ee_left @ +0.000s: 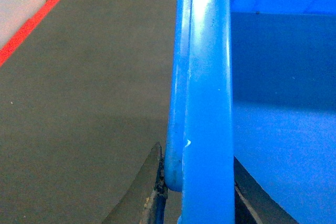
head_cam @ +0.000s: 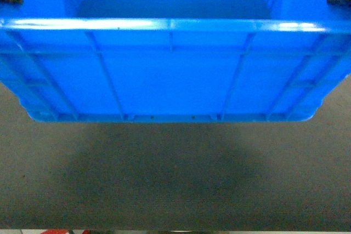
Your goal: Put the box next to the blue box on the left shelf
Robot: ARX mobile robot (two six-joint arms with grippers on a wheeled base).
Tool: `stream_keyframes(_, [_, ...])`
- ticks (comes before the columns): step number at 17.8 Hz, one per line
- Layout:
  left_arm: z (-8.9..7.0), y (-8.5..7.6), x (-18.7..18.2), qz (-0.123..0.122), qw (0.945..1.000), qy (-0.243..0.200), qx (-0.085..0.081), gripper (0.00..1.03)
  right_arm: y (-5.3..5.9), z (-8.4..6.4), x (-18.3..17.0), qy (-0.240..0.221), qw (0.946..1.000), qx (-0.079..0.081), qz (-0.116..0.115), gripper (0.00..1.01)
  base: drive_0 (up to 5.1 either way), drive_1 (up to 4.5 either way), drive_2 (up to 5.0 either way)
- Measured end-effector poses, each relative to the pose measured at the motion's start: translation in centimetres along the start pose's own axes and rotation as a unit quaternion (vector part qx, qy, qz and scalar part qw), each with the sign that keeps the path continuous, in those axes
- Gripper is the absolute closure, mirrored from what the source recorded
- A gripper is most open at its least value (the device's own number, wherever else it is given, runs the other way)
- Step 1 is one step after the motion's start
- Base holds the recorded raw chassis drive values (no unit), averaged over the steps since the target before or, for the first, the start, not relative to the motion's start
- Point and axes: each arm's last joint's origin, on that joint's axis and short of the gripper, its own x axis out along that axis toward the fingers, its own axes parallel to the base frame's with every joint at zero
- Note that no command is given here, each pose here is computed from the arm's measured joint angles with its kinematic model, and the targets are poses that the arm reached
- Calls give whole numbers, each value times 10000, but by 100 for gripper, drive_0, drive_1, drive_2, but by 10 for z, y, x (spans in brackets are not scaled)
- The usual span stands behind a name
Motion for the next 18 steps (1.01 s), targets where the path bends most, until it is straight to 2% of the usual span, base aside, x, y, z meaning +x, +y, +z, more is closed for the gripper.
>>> stream_keyframes(2, [6,0,-4,-25,9999,-157,18,83,1,3,-7,-116,9999,8,-3,84,0,0,0])
stream_keyframes(6, [4,-4,-4,-62,9997,-181,150,83,-1,-10,-5,86,10000,25,-40,84,0,0,0])
stream_keyframes(8, [3,-4,-4,-90,9997,-133,156,83,-2,-8,-8,-6,10000,50,-32,84,0,0,0])
stream_keyframes(11, [-2,-5,-5,-128,9998,22,130,83,-2,-8,-13,-80,10000,5,-29,84,0,0,0])
stream_keyframes(18, [-1,-5,-5,-127,9999,1,106,83,-3,-8,-13,-93,10000,-8,-32,84,0,0,0])
